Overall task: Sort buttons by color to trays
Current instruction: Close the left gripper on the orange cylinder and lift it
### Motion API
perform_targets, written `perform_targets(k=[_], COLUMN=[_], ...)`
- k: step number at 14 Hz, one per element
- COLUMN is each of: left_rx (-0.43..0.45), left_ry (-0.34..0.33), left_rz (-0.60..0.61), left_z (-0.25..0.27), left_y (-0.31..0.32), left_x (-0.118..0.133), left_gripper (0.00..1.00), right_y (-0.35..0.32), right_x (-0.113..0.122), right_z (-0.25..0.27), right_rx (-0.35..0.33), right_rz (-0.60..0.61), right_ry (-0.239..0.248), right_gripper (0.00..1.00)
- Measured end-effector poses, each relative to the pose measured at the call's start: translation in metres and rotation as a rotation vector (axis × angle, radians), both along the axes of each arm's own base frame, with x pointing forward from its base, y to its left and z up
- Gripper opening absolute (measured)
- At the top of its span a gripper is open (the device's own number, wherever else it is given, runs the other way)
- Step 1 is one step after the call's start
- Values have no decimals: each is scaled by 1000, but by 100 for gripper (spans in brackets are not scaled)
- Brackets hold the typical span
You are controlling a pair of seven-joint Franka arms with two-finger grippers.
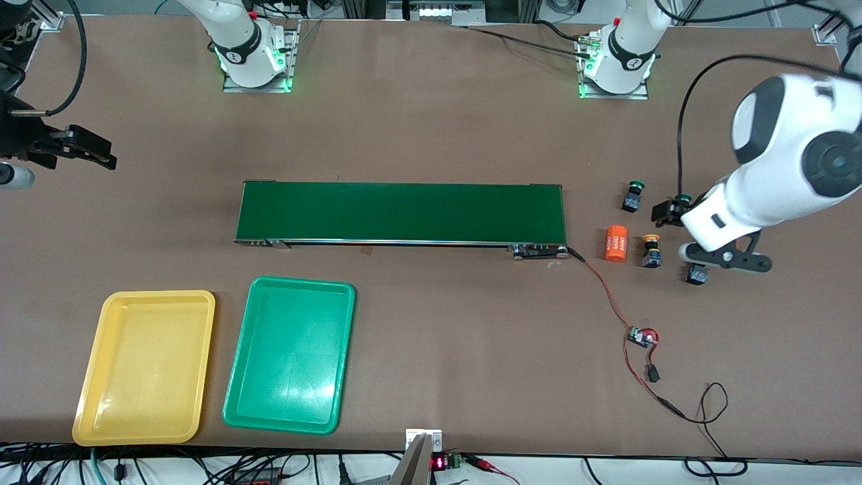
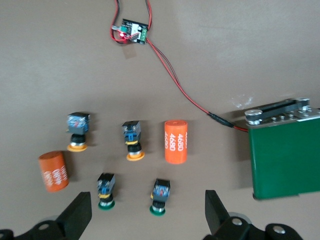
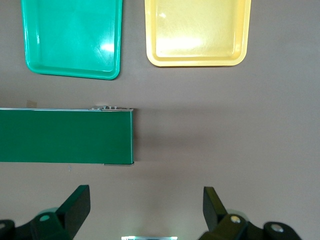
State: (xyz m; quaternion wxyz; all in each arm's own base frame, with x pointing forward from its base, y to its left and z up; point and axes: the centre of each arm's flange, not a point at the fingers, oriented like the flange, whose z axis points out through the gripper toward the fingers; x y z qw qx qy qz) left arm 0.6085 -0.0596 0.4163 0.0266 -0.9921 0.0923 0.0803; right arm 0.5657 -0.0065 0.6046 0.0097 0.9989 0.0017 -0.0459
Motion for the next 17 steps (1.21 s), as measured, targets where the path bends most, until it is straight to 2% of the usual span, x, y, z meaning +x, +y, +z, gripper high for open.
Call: perform_targets(k=[3, 8, 10, 13, 17], left_rx=[-15, -51, -58, -74, -78], left_ry=[-46, -179, -184, -212, -173], left_rz=[-13, -20, -22, -22, -8], left_z=[-65, -152, -175, -205, -237], left_y=[-2, 4, 4, 3, 14], left_x=[-14, -53, -64, -64, -70], left_gripper=[100, 100, 100, 100, 98], right_y=[0, -2, -4, -5, -5], right_x=[0, 2, 2, 3, 4], right_z=[0, -3, -4, -3, -4], right_rx=[0, -1, -2, -2, -4], right_rz=[0, -4, -8, -8, -8], right_ry=[-2, 2, 3, -2, -5], right_gripper=[100, 100, 100, 100, 100])
